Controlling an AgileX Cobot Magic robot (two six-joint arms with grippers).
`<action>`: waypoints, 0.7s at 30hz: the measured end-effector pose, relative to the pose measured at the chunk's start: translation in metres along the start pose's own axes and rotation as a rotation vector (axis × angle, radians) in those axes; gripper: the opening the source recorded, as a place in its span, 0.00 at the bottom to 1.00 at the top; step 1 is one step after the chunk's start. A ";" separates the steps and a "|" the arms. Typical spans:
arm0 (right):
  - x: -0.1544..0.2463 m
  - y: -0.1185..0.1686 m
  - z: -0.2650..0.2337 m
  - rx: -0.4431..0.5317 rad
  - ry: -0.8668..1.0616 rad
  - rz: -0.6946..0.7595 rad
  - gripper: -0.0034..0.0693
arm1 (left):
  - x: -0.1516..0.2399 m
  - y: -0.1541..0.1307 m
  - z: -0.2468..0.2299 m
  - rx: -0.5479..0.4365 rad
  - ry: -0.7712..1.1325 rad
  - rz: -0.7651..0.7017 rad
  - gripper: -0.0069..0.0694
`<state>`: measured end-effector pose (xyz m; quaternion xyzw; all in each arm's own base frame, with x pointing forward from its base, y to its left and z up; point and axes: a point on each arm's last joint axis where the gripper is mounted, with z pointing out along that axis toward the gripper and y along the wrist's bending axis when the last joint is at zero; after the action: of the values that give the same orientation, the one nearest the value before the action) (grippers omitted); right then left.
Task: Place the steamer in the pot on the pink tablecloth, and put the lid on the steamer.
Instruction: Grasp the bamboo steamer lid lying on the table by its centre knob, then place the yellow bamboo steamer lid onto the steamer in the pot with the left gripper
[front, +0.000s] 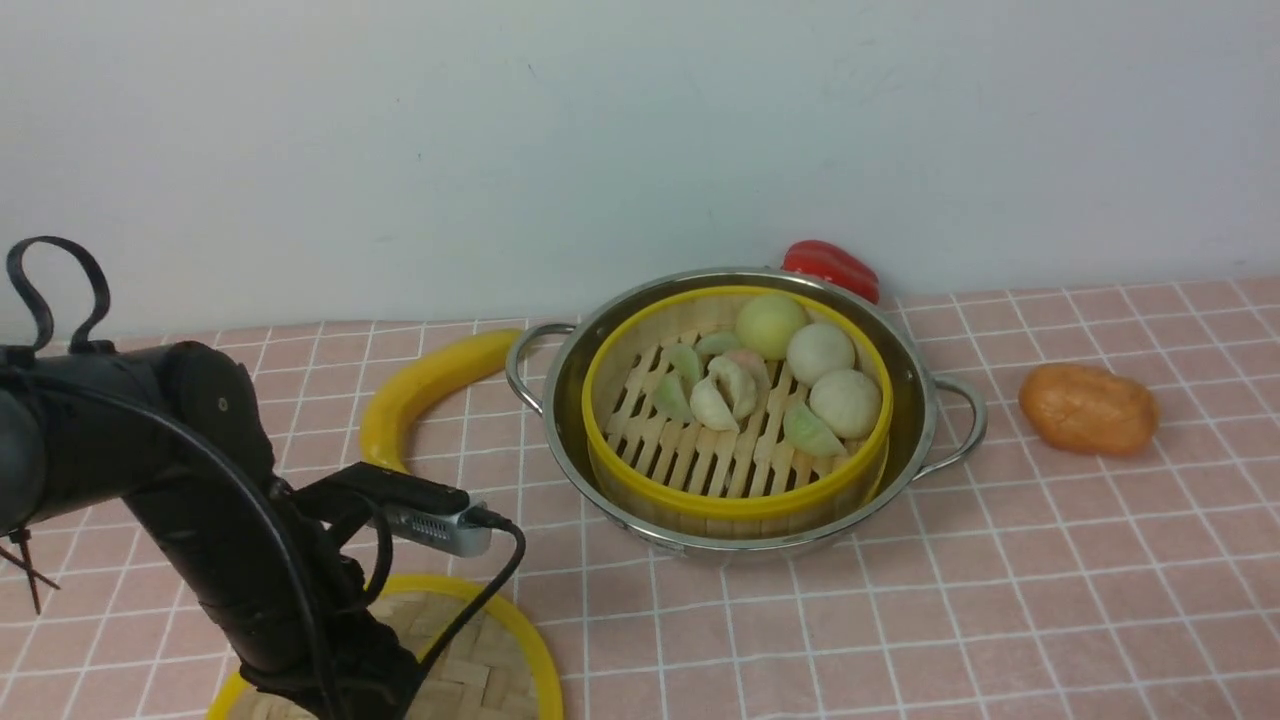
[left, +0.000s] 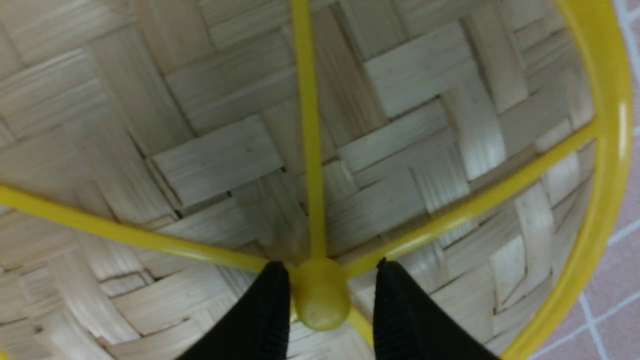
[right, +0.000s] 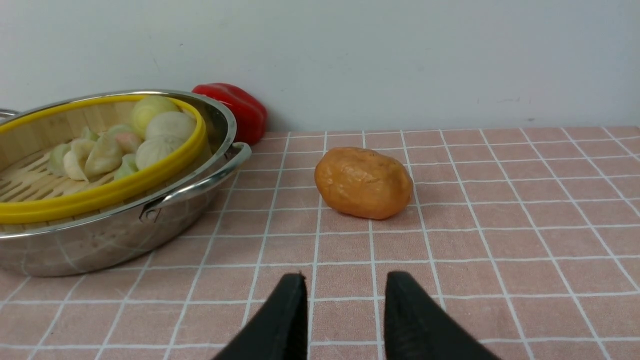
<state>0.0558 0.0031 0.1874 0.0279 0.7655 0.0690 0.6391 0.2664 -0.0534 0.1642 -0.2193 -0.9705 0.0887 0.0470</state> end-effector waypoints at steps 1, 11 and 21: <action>0.000 0.000 0.000 0.000 0.000 0.000 0.38 | 0.000 0.000 0.000 0.000 0.000 0.000 0.41; 0.000 0.000 0.000 0.000 0.000 0.000 0.38 | -0.002 0.001 0.003 -0.011 0.034 -0.080 0.24; 0.000 0.000 0.000 0.000 0.000 0.000 0.38 | 0.004 0.008 -0.058 -0.226 0.056 0.042 0.24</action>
<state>0.0558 0.0031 0.1874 0.0279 0.7655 0.0690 0.6391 0.2738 -0.0356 0.2198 -0.2461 -0.9677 -0.0263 0.0470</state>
